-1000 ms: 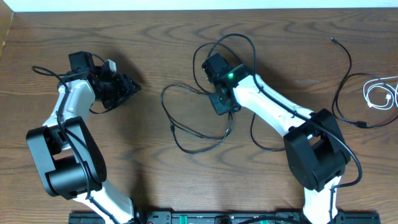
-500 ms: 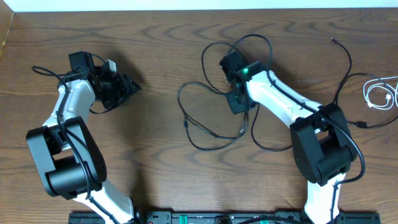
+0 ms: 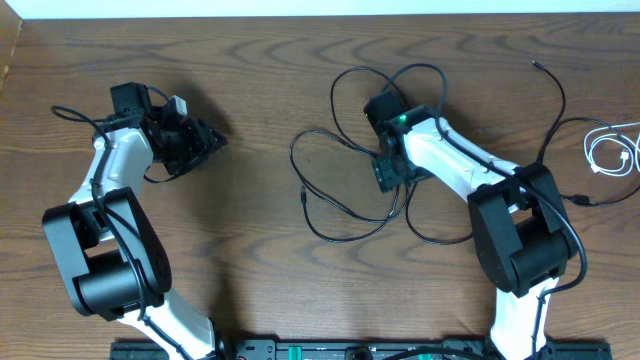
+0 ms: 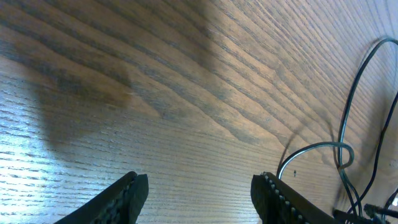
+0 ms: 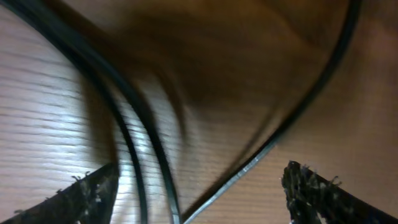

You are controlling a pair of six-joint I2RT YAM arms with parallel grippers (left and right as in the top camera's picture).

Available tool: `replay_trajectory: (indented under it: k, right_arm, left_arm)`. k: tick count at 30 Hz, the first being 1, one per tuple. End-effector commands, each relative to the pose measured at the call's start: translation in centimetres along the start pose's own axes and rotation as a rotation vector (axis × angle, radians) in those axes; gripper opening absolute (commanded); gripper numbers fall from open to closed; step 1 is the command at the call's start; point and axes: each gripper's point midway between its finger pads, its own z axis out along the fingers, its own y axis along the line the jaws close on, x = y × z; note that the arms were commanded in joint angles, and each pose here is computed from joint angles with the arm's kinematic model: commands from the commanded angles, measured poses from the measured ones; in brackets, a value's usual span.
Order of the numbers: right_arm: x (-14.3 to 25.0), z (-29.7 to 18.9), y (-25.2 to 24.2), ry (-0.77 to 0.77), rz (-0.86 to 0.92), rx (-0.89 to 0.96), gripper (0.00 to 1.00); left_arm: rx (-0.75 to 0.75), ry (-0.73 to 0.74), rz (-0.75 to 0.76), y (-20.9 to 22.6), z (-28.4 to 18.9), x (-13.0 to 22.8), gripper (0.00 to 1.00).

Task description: Untangle cables

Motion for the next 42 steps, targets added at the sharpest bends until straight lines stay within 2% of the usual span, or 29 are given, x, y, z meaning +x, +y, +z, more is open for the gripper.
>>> replay_trajectory:
  k: [1,4,7,8,10,15,24,26,29,33,35,39,42]
  right_arm:
    - [1.1,1.3,-1.7,0.029,0.114,0.063,0.83]
    - [1.5,2.1,-1.3,0.036,0.127,0.026,0.79]
    - [1.6,2.3,-0.6,0.047,0.084,-0.025,0.66]
    - [1.6,2.2,0.3,0.051,0.036,-0.075,0.57]
    - [1.7,2.1,1.3,0.054,-0.024,-0.135,0.53]
    - [1.3,2.4,-0.4,0.047,0.082,-0.075,0.80]
    - [-0.8,3.1,-3.2,-0.014,0.171,-0.089,0.87]
    - [-1.1,3.2,-2.9,-0.028,0.147,-0.124,0.85]
    - [-1.1,3.3,-2.3,-0.032,0.109,-0.163,0.65]
    - [-1.1,3.4,-2.3,-0.031,0.109,-0.162,0.16]
    - [-1.1,3.4,-2.3,-0.030,0.109,-0.162,0.01]
    - [-1.1,3.3,-2.1,-0.032,0.106,-0.172,0.01]
    - [-1.6,1.9,-0.5,-0.048,0.085,-0.277,0.01]
  left_arm:
    - [0.011,0.005,-0.007,0.0,0.2,-0.1,0.59]
    - [0.011,0.005,-0.007,0.0,0.2,-0.1,0.59]
    - [0.011,0.005,-0.007,0.0,0.2,-0.1,0.59]
    - [0.011,0.005,-0.007,0.0,0.2,-0.1,0.59]
    - [0.011,0.005,-0.007,0.0,0.2,-0.1,0.59]
    - [0.010,0.005,-0.007,0.0,0.2,-0.1,0.59]
    - [0.011,0.005,-0.007,0.0,0.2,-0.1,0.59]
    - [0.011,0.005,-0.007,0.0,0.2,-0.1,0.59]
    - [0.011,0.005,-0.007,0.0,0.2,-0.1,0.59]
    - [0.011,0.005,-0.007,0.0,0.2,-0.1,0.59]
    - [0.011,0.005,-0.007,0.0,0.2,-0.1,0.59]
    - [0.011,0.005,-0.007,0.0,0.2,-0.1,0.59]
    - [0.011,0.005,-0.007,0.0,0.2,-0.1,0.59]
